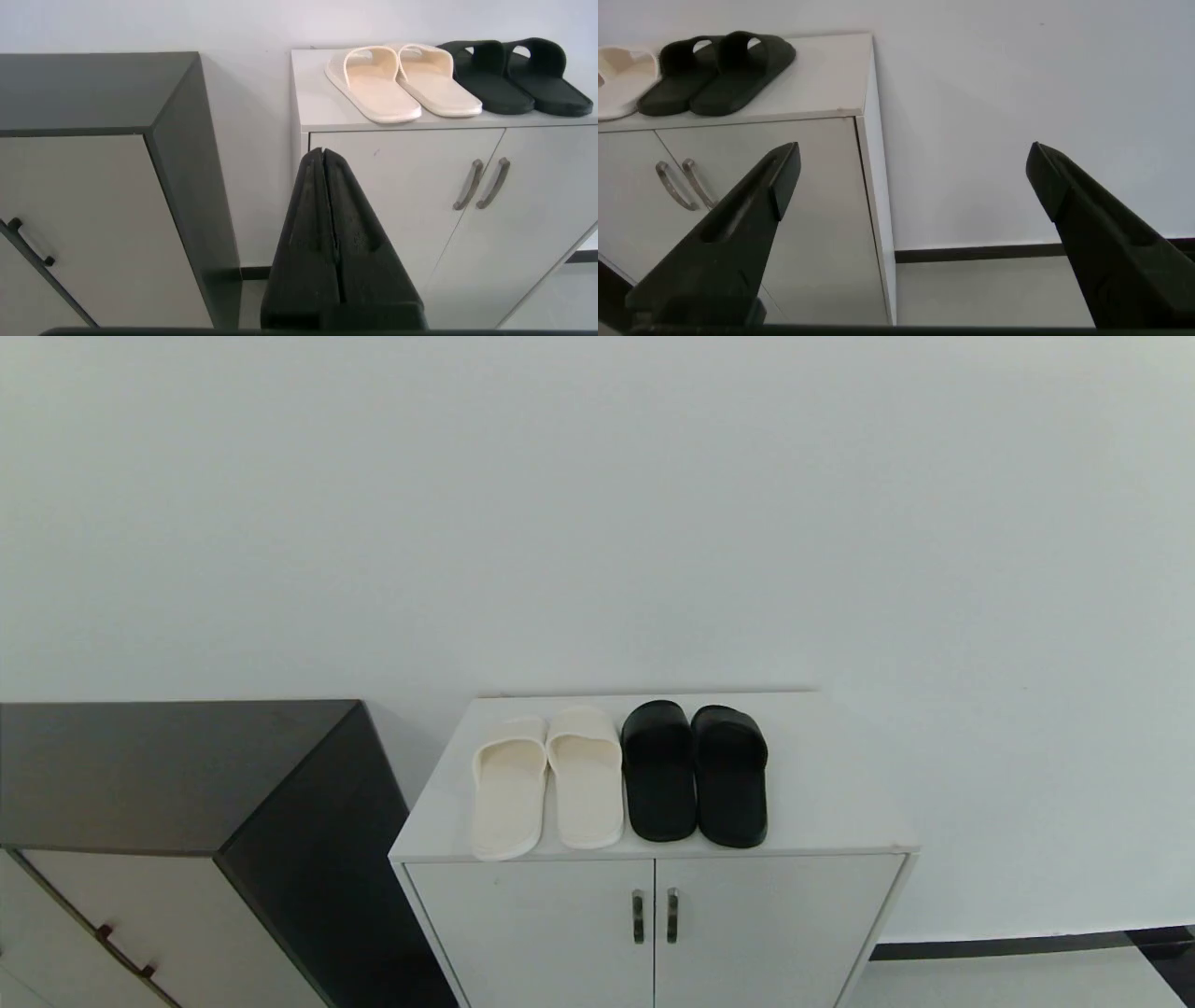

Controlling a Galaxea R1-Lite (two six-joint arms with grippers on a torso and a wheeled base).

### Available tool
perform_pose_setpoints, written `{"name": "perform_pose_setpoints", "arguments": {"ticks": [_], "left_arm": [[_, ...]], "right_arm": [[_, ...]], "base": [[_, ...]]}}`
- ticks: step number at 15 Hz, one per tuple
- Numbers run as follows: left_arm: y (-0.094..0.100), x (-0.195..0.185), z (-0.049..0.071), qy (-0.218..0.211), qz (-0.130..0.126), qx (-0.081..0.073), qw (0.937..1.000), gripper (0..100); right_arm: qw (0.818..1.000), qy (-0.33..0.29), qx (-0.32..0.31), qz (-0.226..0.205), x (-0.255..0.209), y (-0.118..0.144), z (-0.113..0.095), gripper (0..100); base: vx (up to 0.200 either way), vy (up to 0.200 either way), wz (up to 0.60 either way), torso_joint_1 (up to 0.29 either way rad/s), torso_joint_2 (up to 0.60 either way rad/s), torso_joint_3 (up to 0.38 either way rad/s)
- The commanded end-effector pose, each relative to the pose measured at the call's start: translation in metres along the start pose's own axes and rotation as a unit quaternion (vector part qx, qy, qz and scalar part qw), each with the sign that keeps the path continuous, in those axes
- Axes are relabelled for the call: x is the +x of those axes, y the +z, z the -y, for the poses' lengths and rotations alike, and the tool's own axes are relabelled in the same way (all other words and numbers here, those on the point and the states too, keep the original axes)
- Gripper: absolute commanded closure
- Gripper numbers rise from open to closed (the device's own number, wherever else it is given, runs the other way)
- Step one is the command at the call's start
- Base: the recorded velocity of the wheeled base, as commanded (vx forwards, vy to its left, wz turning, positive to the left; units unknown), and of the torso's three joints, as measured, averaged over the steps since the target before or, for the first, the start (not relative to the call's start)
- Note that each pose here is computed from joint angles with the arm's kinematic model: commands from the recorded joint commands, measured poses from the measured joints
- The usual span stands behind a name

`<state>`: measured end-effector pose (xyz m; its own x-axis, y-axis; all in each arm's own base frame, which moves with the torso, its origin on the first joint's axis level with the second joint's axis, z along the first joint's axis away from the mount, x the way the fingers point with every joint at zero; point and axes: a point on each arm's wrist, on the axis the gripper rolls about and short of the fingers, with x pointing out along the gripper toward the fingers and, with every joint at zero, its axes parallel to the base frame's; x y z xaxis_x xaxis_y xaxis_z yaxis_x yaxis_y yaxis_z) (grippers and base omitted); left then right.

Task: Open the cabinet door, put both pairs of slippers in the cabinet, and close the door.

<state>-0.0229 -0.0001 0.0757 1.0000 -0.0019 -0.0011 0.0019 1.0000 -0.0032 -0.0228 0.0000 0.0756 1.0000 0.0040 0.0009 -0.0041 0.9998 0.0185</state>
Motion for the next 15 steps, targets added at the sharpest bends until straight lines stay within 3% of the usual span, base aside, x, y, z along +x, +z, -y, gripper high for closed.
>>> {"name": "perform_pose_setpoints", "arguments": {"ticks": [1,7,8,9,11,12,13,15], "left_arm": [[0.000,0.000,0.000,0.000,-0.001,0.000,1.0000,100],[0.000,0.000,0.000,0.000,-0.001,0.000,1.0000,100],[0.000,0.000,0.000,0.000,-0.001,0.000,1.0000,100],[0.000,0.000,0.000,0.000,-0.001,0.001,1.0000,100],[0.000,0.000,0.000,-0.001,-0.001,0.001,1.0000,100],[0.000,0.000,0.000,-0.001,-0.001,0.001,1.0000,100],[0.000,0.000,0.000,0.000,-0.001,0.001,1.0000,100],[0.000,0.000,0.000,-0.001,-0.001,0.002,1.0000,100]], "right_arm": [[1.000,0.000,-0.001,0.000,0.000,0.000,0.000,0],[1.000,-0.006,-0.001,0.011,-0.001,0.004,0.000,0],[0.997,-0.005,0.039,0.074,-0.011,0.051,-0.001,0],[0.995,0.000,0.077,0.063,-0.010,0.088,-0.001,0],[0.996,0.055,0.032,-0.068,0.020,0.088,-0.004,0],[0.996,0.055,0.032,-0.068,0.020,0.088,-0.004,0],[0.981,0.095,0.020,-0.171,0.060,0.077,-0.006,0],[0.972,0.125,0.022,-0.199,0.092,0.077,-0.013,0]], "base": [[0.000,0.000,0.00,0.000,0.00,0.000],[0.000,0.000,0.00,0.000,0.00,0.000],[0.000,0.000,0.00,0.000,0.00,0.000],[0.000,0.000,0.00,0.000,0.00,0.000],[0.000,0.000,0.00,0.000,0.00,0.000],[0.000,0.000,0.00,0.000,0.00,0.000],[0.000,0.000,0.00,0.000,0.00,0.000],[0.000,0.000,0.00,0.000,0.00,0.000]]}}
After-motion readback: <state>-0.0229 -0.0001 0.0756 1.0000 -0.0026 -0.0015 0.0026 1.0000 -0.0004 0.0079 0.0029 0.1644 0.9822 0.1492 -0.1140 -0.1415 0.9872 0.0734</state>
